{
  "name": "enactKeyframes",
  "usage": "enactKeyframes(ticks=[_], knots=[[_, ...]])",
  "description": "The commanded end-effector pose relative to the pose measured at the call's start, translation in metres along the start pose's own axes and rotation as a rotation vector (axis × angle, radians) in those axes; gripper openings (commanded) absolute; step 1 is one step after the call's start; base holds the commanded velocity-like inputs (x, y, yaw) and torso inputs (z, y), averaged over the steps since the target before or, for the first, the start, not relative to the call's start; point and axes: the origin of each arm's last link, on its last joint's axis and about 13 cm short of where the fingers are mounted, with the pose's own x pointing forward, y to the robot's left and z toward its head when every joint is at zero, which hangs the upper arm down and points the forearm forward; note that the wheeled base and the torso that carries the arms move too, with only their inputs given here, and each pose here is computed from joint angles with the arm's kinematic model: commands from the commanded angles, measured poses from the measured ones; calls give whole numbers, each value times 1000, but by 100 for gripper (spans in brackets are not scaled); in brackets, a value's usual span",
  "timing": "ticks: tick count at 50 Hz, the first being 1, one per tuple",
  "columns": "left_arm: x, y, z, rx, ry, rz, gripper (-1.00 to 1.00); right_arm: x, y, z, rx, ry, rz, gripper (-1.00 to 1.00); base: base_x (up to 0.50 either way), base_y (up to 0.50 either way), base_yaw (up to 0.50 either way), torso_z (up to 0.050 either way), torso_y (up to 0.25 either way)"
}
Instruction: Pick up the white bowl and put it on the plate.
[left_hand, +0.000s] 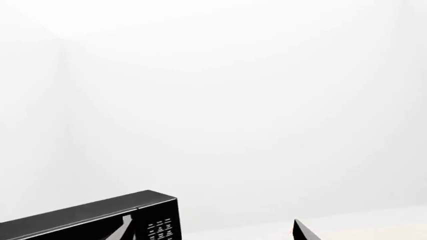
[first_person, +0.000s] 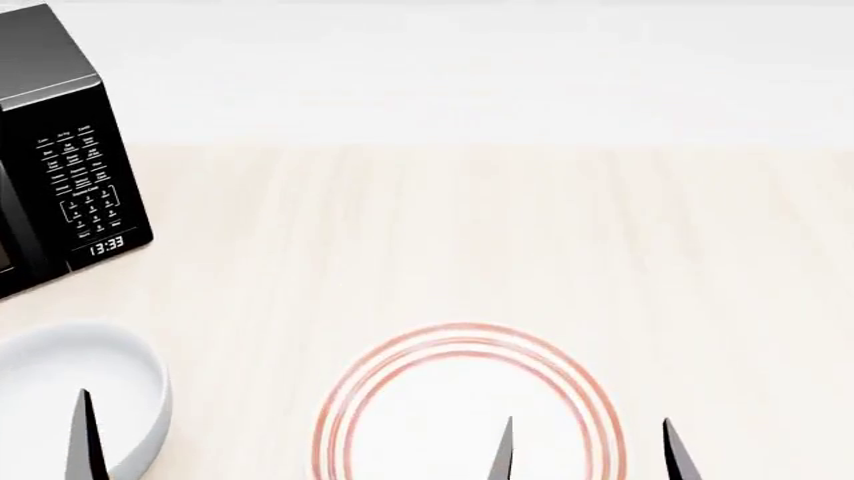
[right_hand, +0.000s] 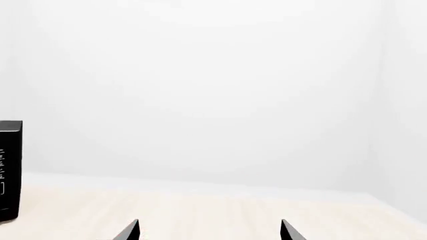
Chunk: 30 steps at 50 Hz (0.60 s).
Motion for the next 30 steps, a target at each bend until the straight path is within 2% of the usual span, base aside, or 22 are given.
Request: enactKeyframes(ticks=[1, 6, 7, 13, 20, 25, 26, 28, 29, 30], knots=[[0, 1, 9, 16, 7, 8, 100, 0, 0, -1, -2, 4, 6, 100, 0, 0, 0, 0, 0], [2, 8, 25, 55, 34, 32, 100, 0, 0, -1, -3, 0, 3, 100, 0, 0, 0, 0, 0], [3, 11, 30, 33, 47, 39, 100, 0, 1, -1, -2, -1, 3, 100, 0, 0, 0, 0, 0], [11, 22, 40, 80, 49, 72, 100, 0, 1, -1, -1, -1, 6, 100, 0, 0, 0, 0, 0], [36, 51, 44, 94, 67, 167, 100, 0, 2, -3, 1, 3, 14, 100, 0, 0, 0, 0, 0], [49, 65, 50, 126, 98, 202, 100, 0, 2, -3, 3, 2, 17, 100, 0, 0, 0, 0, 0], [54, 71, 52, 162, 141, 216, 100, 0, 3, -4, 4, 4, 19, 100, 0, 0, 0, 0, 0], [58, 72, 40, 157, 181, 218, 100, 0, 3, -4, 2, 5, 20, 100, 0, 0, 0, 0, 0], [81, 92, 26, 78, 321, 243, 100, 0, 3, -6, -1, 13, 23, 100, 0, 0, 0, 0, 0], [97, 102, 9, -43, 498, 264, 100, 0, 2, -7, 1, 19, 22, 100, 0, 0, 0, 0, 0]])
